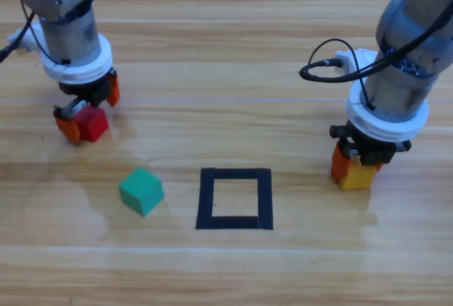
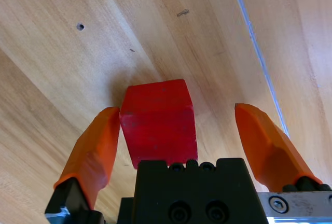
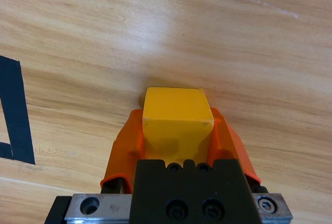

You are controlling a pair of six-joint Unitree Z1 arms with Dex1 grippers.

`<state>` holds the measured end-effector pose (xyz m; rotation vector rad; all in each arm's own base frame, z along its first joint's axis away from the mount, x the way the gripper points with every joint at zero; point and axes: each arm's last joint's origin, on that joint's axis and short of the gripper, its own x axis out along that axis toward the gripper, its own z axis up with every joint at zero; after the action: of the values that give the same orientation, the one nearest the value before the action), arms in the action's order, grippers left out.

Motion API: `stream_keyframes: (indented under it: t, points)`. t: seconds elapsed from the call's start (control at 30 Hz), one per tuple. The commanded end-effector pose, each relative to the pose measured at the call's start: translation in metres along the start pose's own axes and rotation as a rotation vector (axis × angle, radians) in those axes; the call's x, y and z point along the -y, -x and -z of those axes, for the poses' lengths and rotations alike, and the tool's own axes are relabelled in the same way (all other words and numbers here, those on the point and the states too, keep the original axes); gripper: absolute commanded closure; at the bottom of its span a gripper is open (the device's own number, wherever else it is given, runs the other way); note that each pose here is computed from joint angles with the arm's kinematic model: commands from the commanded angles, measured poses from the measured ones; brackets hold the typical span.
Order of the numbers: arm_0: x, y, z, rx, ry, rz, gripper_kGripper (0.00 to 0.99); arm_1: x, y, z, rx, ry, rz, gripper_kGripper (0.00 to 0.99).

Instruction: Stack the blocks in the rectangular block: red at the bottom, yellow in the middle, green on top

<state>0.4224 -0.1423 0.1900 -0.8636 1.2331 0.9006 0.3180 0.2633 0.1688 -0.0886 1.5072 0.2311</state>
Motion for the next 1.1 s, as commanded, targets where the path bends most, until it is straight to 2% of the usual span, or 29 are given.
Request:
stream_keyframes:
  t: [0.03, 0.13, 0.23, 0.4, 0.5, 0.53, 0.7, 0.87, 0.97, 1.1]
  points:
    - [0.003, -0.030, 0.010, 0.009, -0.029, -0.070, 0.102, 0.018, -0.003, 0.012, -0.028, -0.026, -0.001, 0.814]
    - [0.002, -0.032, 0.010, 0.006, -0.034, -0.076, 0.177, 0.018, 0.011, 0.018, 0.010, -0.012, -0.002, 0.814]
    - [-0.002, -0.031, 0.010, 0.005, -0.056, -0.070, 0.326, 0.013, 0.023, 0.027, 0.047, 0.007, 0.032, 0.814]
    - [-0.001, -0.018, 0.008, 0.006, -0.178, -0.039, 0.722, 0.001, 0.043, 0.039, 0.106, 0.031, 0.052, 0.815]
    - [0.005, 0.000, 0.004, 0.013, -0.347, 0.019, 0.932, -0.004, 0.047, 0.042, 0.113, 0.041, 0.051, 0.815]
    - [0.007, 0.007, 0.001, 0.011, -0.402, 0.044, 0.972, -0.005, 0.048, 0.042, 0.114, 0.038, 0.053, 0.814]
    - [0.015, 0.034, -0.008, -0.066, -0.738, 0.193, 0.981, -0.006, 0.054, 0.044, 0.126, 0.016, 0.042, 0.814]
    - [0.026, 0.062, 0.007, -0.094, -1.045, 0.346, 0.990, -0.007, 0.057, 0.044, 0.131, 0.016, 0.036, 0.814]
    - [0.025, 0.072, 0.020, -0.096, -1.169, 0.377, 0.990, -0.008, 0.058, 0.045, 0.131, 0.018, 0.031, 0.815]
    - [0.025, 0.092, 0.056, -0.065, -1.323, 0.382, 0.990, -0.009, 0.058, 0.044, 0.129, 0.014, 0.021, 0.814]
